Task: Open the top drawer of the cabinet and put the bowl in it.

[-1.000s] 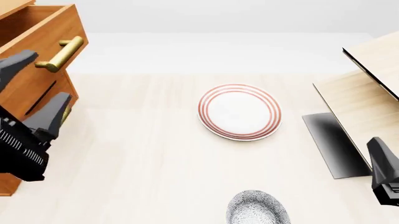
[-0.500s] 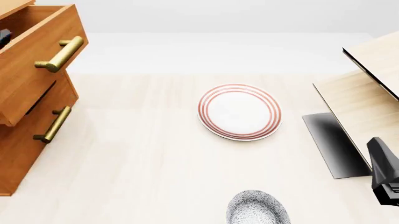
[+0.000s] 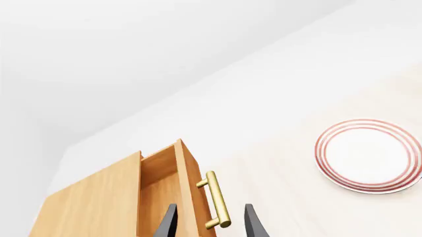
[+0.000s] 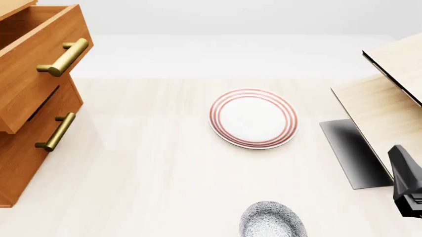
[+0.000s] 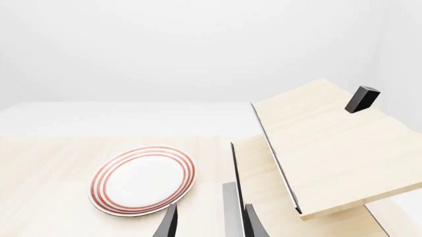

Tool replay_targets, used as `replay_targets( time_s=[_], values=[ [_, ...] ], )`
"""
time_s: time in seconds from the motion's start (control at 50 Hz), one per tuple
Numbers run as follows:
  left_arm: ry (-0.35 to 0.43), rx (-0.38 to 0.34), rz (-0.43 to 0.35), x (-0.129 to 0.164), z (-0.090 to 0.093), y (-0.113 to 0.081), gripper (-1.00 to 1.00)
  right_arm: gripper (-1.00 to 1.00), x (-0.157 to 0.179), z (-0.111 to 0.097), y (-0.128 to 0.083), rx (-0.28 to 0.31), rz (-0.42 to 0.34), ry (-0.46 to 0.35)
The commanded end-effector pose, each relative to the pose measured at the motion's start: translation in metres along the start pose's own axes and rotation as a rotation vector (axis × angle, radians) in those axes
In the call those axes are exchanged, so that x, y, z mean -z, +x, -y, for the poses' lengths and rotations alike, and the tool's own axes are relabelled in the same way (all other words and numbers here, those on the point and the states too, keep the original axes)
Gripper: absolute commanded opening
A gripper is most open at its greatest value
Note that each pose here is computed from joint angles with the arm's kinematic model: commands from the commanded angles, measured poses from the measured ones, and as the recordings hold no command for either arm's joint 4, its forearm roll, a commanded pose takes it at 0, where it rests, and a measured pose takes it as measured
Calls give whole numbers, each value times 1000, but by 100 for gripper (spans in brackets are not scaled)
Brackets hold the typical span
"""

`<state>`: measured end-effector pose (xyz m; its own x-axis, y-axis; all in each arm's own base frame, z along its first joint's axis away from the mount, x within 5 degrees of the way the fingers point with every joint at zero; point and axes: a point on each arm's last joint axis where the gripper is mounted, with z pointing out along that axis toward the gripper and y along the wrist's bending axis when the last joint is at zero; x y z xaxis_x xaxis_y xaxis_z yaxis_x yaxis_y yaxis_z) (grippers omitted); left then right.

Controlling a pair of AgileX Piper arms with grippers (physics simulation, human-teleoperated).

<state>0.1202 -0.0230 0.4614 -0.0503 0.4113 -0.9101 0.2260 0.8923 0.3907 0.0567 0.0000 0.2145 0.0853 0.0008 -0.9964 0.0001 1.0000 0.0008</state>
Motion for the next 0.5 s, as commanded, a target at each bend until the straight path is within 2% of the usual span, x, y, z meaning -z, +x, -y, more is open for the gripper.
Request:
replay_targets(
  time_s=[0.02, 0.06, 0.08, 0.12, 0.18, 0.28, 0.36, 0.5],
  values=[
    [47, 140, -84, -28, -5, -19, 100, 100, 0, 0, 0, 0, 0, 0],
    [32, 138, -116, -32, -9, -18, 100, 100, 0, 0, 0, 0, 0, 0],
    [15, 166, -129, -33, -13, -20, 100, 100, 0, 0, 0, 0, 0, 0],
    [26, 178, -141, -38, -14, -23, 100, 100, 0, 0, 0, 0, 0, 0],
    [-5, 171, -174, -40, -20, -20, 100, 100, 0, 0, 0, 0, 1, -1],
    [-31, 226, -247, -53, -28, -17, 100, 100, 0, 0, 0, 0, 0, 0],
    [-61, 256, -263, -52, -36, -20, 100, 100, 0, 0, 0, 0, 0, 0],
    [-67, 316, -271, -58, -42, -32, 100, 100, 0, 0, 0, 0, 0, 0]
  ],
)
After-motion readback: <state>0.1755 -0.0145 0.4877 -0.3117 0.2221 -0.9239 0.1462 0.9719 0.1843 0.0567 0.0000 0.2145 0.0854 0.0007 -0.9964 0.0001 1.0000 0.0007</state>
